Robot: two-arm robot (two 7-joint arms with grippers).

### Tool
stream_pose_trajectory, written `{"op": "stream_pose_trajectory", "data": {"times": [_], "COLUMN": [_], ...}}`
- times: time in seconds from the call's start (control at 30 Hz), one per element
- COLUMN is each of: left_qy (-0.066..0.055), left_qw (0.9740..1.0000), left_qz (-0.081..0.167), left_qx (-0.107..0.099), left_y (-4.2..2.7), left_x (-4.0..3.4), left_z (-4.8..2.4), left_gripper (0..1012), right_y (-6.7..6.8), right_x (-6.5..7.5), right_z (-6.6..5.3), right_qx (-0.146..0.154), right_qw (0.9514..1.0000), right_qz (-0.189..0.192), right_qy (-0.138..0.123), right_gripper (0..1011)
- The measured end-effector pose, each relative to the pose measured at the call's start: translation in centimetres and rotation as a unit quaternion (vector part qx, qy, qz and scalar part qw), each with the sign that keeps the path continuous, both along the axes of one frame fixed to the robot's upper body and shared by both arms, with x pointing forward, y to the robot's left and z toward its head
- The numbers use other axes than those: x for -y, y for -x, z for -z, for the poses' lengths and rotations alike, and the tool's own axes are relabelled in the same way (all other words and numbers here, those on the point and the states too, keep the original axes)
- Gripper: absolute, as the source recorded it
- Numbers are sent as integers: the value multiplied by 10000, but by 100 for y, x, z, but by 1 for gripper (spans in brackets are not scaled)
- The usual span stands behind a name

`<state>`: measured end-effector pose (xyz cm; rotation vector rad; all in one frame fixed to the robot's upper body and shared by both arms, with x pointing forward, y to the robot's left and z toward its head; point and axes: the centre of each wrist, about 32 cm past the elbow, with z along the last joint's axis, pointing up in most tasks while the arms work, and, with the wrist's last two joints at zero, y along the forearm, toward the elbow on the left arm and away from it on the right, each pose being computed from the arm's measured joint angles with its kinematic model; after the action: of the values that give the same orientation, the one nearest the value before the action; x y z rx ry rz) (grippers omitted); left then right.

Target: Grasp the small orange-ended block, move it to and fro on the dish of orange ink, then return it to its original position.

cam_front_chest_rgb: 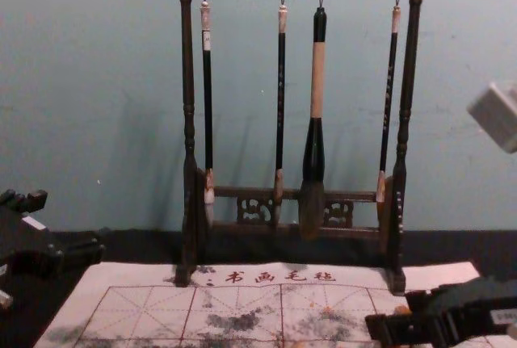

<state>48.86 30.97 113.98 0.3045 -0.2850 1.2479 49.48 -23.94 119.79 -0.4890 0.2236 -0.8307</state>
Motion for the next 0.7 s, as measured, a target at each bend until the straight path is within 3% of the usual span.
{"op": "stream_pose_trajectory", "data": {"times": [0.37,0.57,0.7], "left_qy": [0,0,0], "left_qw": [10000,10000,10000], "left_qz": [0,0,0], "left_qx": [0,0,0], "left_y": [0,0,0], "left_x": [0,0,0], "left_z": [0,0,0], "left_gripper": [1001,1001,1001], "right_y": [0,8,80], "right_x": [0,5,43], "right_z": [0,2,16], "right_qx": [-1,59,780], "right_qw": [10000,10000,9962], "right_qz": [2,-5,30], "right_qy": [-2,-44,-376], "right_gripper": [982,1002,1002]}}
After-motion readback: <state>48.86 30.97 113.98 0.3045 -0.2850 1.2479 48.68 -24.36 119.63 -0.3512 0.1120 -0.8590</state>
